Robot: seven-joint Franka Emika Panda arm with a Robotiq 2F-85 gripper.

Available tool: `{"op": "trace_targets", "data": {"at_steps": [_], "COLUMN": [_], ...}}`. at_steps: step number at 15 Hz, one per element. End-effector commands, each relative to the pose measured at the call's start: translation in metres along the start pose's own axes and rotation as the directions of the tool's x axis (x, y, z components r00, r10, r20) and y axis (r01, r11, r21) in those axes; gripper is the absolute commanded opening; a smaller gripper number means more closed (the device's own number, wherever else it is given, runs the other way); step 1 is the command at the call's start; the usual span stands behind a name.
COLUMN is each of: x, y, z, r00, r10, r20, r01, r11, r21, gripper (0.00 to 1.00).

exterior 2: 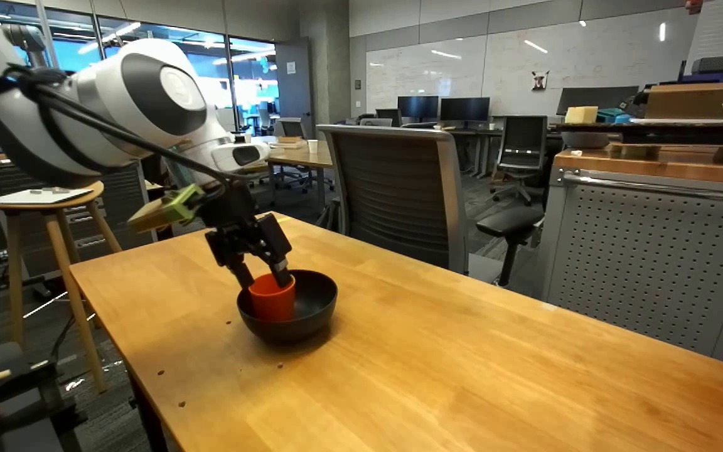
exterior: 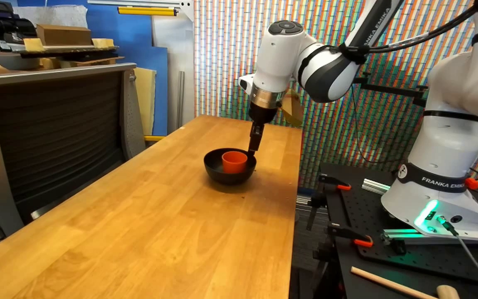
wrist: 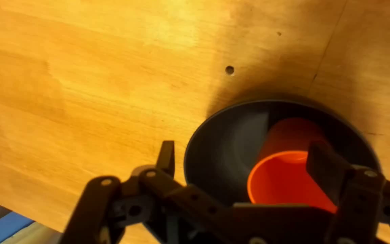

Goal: Put the cup in the bowl

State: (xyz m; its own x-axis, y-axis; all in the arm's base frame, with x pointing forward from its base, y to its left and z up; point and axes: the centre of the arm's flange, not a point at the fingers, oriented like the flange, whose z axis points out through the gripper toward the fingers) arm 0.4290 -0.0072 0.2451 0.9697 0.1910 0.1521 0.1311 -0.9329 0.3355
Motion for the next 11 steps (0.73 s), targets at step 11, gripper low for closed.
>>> {"op": "trace_targets", "data": {"at_steps": [11], "x": [-0.04], "y": [-0.055], "z": [-0.037], "r00": [0.957], "r10": [-0.232], "r20": [0.173], "r01": [0.164], "r11": [0.927], "r21": [0.336], "gripper": [1.0]}}
